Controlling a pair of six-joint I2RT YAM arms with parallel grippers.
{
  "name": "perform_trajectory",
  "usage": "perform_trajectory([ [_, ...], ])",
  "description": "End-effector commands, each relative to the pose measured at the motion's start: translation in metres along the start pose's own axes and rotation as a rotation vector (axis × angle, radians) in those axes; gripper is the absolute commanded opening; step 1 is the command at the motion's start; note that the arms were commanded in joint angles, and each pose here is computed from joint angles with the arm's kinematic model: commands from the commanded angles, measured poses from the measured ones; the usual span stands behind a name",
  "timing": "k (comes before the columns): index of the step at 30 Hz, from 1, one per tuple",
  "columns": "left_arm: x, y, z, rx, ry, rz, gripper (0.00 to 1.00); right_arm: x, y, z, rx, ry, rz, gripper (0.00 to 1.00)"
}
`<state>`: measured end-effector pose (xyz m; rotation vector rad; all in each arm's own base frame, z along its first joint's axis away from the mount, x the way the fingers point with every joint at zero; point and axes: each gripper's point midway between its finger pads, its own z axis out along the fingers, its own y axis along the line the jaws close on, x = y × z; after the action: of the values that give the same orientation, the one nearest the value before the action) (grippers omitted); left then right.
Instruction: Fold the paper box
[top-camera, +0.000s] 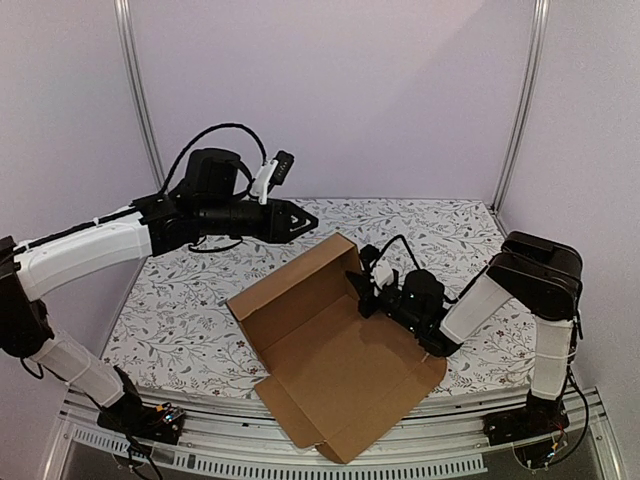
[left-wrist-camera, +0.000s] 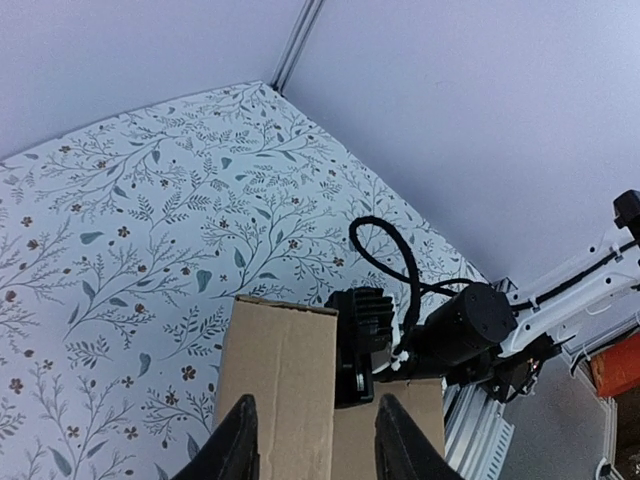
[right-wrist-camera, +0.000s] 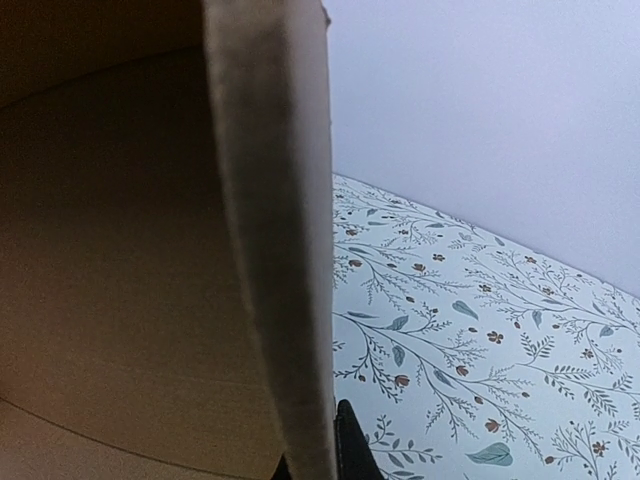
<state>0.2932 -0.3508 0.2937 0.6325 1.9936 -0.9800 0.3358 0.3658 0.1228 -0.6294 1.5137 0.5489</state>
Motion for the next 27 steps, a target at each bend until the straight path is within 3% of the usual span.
perform_trajectory([
  [1,-0.005,-0.003,0.025,0.079,0.020,-0.038,0.36,-0.013,0.000,-0.001,-0.014,-0.093,0.004,0.00],
  [17,0.025,0.015,0.108,0.095,0.149,-0.097,0.10,0.010,-0.003,0.003,0.008,-0.048,0.034,0.00],
  [19,0.034,0.014,0.115,0.086,0.174,-0.087,0.03,0.014,-0.004,0.003,0.016,-0.039,0.033,0.00],
  [27,0.067,0.013,0.135,0.036,0.251,-0.075,0.00,0.029,-0.008,0.001,0.038,-0.007,0.088,0.07],
])
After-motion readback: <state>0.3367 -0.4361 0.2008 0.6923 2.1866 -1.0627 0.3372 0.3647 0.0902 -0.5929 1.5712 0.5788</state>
